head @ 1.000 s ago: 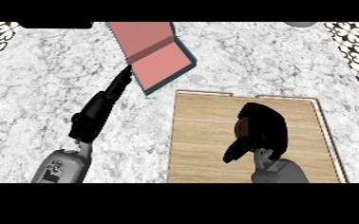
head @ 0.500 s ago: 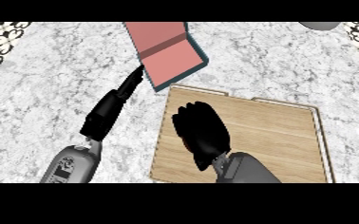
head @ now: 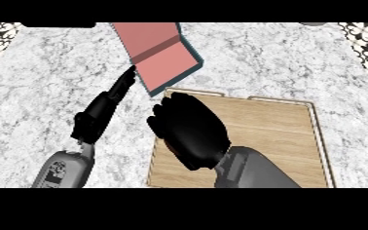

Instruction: Pick the cupcake from the tray and place it in the cardboard box

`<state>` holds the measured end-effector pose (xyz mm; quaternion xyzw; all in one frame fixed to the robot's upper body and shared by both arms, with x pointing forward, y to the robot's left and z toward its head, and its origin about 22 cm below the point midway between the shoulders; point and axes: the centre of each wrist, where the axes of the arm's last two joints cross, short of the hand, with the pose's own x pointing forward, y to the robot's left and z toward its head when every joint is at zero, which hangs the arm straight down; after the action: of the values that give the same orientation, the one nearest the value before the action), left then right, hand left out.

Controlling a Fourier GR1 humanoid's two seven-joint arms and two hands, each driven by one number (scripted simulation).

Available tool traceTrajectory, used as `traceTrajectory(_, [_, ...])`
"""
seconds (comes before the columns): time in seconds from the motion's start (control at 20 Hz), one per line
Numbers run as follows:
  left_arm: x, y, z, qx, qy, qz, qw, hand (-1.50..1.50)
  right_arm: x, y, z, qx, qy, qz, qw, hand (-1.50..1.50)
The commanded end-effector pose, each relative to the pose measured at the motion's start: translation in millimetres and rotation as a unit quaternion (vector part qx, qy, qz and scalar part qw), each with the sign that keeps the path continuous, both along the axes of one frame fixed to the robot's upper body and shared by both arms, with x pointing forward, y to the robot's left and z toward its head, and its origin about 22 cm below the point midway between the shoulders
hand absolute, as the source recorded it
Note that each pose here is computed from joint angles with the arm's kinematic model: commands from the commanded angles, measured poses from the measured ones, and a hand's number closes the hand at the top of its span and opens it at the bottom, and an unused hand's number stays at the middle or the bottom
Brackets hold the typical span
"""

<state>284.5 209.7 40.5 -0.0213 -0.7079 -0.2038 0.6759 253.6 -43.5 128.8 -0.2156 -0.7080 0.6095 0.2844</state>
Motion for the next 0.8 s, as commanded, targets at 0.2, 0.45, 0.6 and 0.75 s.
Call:
traceTrajectory(0.2, [-18.4, 1.7, -6.5, -0.003, 0.003, 0.002, 1.0000, 0.00, -25.5, -19.9, 76.6, 0.103, -0.004, 0.051, 0.993, 1.50])
traceTrajectory(0.45, [-2.9, 1.1, 0.2, 0.002, -0.011, 0.012, 0.9999, 0.00, -41.8, -35.0, 112.7, 0.155, 0.001, 0.021, 0.988, 1.50])
traceTrajectory(0.6, [0.5, -5.7, -21.9, 0.003, -0.010, -0.001, 0.9999, 0.00, -26.0, -32.2, 129.8, 0.180, 0.003, -0.006, 0.984, 1.50])
traceTrajectory(0.75, [3.3, 4.6, -1.4, -0.001, -0.012, 0.002, 0.9999, 0.00, -11.0, -33.9, 136.3, 0.177, 0.013, -0.032, 0.984, 1.50])
